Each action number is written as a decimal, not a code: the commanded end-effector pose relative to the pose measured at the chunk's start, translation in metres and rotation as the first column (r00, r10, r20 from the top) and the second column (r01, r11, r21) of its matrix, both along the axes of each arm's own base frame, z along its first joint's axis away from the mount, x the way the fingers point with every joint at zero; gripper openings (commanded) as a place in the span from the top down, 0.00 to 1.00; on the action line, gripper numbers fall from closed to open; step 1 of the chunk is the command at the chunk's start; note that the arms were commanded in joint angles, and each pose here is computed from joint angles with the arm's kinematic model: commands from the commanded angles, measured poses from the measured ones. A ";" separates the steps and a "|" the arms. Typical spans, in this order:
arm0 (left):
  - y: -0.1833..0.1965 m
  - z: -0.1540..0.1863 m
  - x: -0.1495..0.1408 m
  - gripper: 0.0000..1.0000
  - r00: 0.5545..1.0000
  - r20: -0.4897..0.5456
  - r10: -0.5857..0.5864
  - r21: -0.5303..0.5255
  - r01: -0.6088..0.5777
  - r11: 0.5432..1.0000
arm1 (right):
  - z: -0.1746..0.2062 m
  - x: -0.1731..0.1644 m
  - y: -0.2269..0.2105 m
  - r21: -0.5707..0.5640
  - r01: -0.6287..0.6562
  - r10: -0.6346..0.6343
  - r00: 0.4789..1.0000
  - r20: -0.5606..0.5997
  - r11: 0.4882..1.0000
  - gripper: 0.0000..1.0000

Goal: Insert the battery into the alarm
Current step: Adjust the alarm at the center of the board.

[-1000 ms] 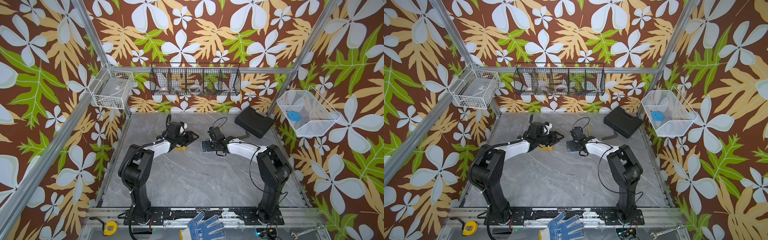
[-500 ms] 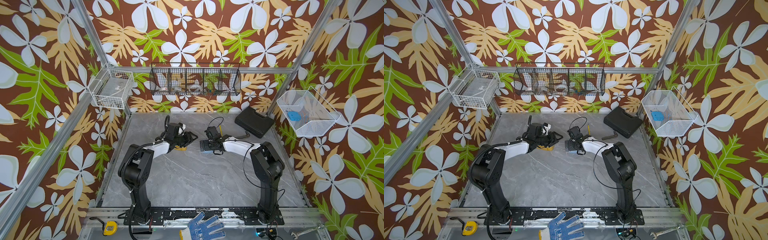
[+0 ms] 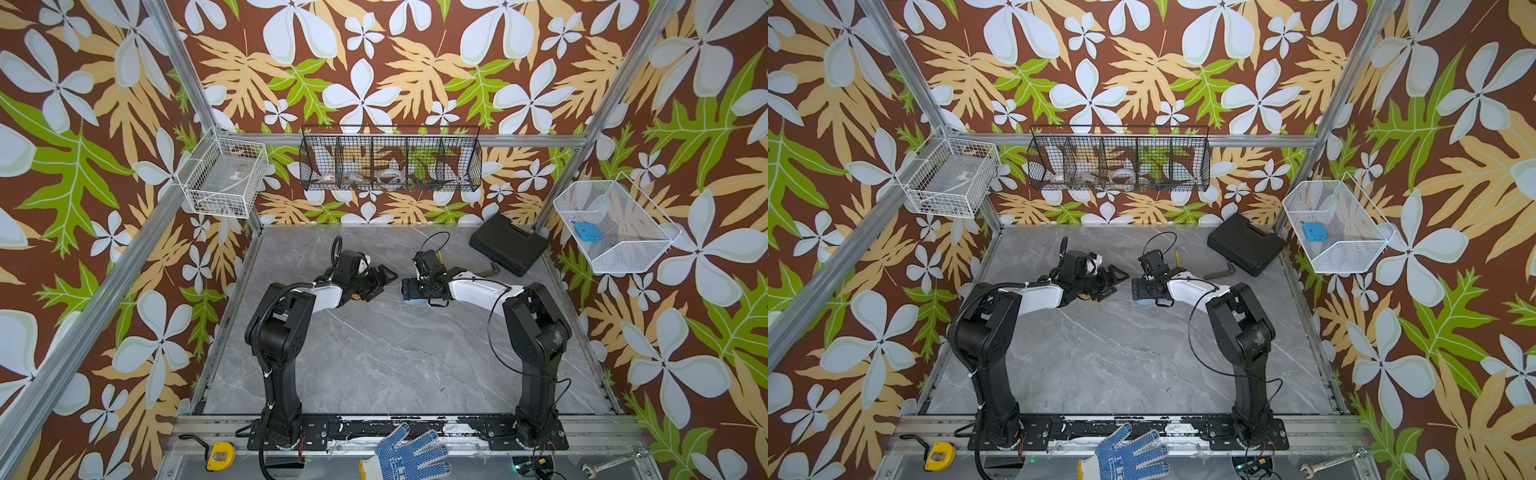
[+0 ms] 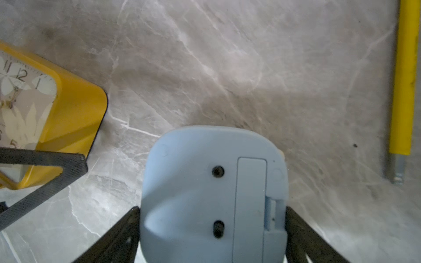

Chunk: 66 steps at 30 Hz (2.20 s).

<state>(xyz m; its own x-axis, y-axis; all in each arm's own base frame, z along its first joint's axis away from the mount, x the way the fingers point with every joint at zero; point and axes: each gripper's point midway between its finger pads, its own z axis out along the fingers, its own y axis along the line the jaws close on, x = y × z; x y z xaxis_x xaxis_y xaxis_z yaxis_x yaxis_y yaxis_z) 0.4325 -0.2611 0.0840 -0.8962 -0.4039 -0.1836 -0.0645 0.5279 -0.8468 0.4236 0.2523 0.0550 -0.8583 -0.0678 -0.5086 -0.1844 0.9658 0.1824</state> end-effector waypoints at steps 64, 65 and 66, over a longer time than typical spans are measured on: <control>-0.036 -0.013 -0.001 0.33 0.997 -0.048 -0.067 -0.102 0.062 0.993 | 0.027 0.003 0.041 0.243 -0.256 0.260 0.965 0.016 0.936 0.14; -0.036 -0.012 0.000 0.35 0.997 -0.047 -0.067 -0.104 0.062 0.993 | 0.028 0.003 0.040 0.249 -0.254 0.258 0.966 0.018 0.935 0.15; -0.036 -0.011 -0.001 0.38 0.997 -0.045 -0.068 -0.106 0.063 0.992 | 0.029 0.004 0.040 0.251 -0.250 0.254 0.967 0.017 0.935 0.15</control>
<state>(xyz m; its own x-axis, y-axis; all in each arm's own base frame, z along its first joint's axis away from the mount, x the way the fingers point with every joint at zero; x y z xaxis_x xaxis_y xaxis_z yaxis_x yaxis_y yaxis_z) 0.4405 -0.2923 0.0759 -0.9112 -0.3908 -0.1305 -0.0637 0.4467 -0.8924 0.4239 0.2825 0.0733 -0.8493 -0.1698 -0.4999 -0.3884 0.8422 0.3739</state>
